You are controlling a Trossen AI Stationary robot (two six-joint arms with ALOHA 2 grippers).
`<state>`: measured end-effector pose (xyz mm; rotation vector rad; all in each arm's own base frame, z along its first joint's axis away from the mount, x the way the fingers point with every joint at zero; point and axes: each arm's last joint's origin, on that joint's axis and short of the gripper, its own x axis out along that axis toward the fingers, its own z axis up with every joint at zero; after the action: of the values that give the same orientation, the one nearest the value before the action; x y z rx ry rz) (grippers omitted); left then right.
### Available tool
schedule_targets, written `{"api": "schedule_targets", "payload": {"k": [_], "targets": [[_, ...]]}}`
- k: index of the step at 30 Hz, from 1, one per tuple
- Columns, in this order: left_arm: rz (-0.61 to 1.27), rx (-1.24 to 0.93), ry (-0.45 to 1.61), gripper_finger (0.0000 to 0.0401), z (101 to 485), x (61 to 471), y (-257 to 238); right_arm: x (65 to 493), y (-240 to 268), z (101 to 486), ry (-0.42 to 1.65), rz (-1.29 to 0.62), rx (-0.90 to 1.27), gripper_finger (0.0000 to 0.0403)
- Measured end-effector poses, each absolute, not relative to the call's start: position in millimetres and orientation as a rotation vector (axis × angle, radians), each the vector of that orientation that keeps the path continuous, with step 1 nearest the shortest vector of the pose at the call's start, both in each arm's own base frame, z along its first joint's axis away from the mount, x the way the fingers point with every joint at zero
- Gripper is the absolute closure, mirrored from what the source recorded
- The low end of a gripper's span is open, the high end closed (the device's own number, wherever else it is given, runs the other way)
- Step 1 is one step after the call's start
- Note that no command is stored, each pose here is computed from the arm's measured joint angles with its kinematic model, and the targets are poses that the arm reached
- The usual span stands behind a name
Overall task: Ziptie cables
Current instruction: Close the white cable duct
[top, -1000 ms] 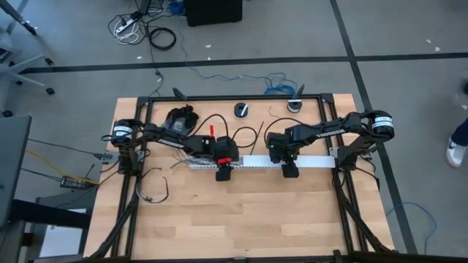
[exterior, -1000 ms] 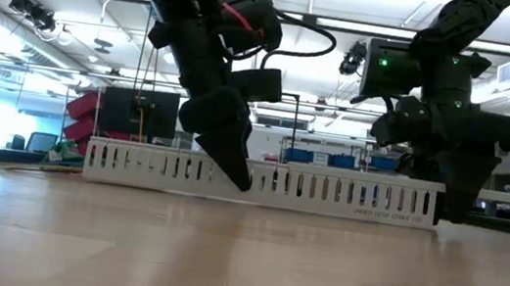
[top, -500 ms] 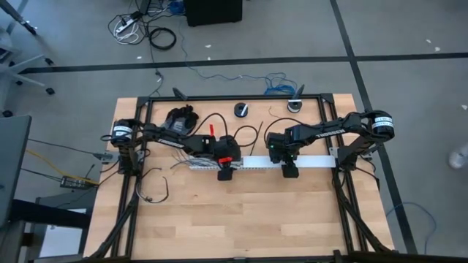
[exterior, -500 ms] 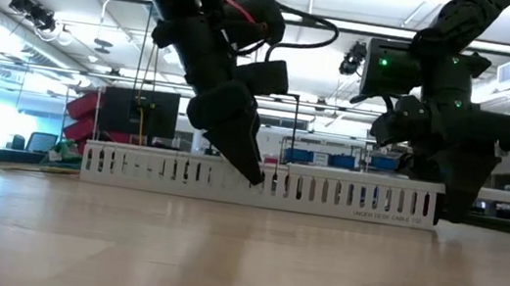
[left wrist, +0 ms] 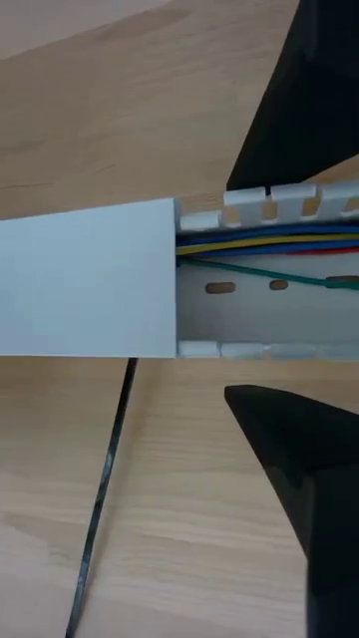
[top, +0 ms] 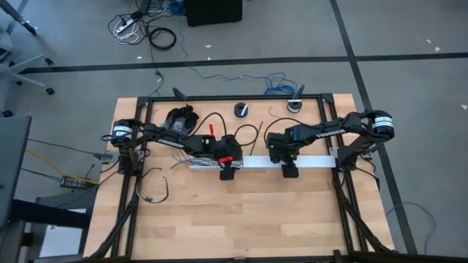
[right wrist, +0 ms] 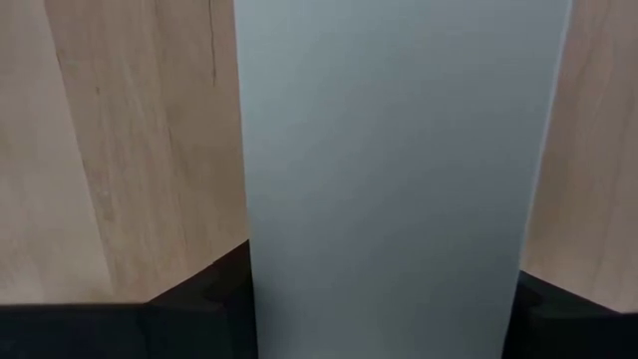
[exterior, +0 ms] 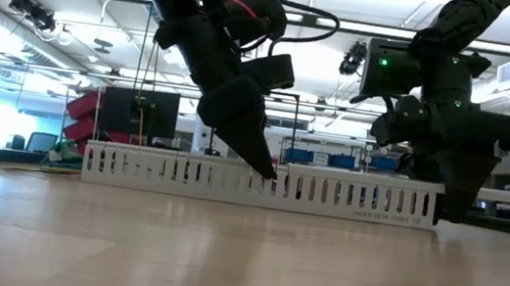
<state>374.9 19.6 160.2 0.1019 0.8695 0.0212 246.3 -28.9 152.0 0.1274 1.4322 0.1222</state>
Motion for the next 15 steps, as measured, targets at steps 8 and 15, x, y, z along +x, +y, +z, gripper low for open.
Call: {"api": "schedule_targets", "payload": {"k": [8,15], "targets": [[0.022,0.098,0.871,0.0104,159.7,374.8,19.6,246.3,-29.1,152.0,1.433,0.118,0.129,0.0185],[0.027,0.098,0.869,0.0126,159.6,374.9,19.7,246.4,-29.1,152.0,1.432,0.119,0.128,0.0183]]}}
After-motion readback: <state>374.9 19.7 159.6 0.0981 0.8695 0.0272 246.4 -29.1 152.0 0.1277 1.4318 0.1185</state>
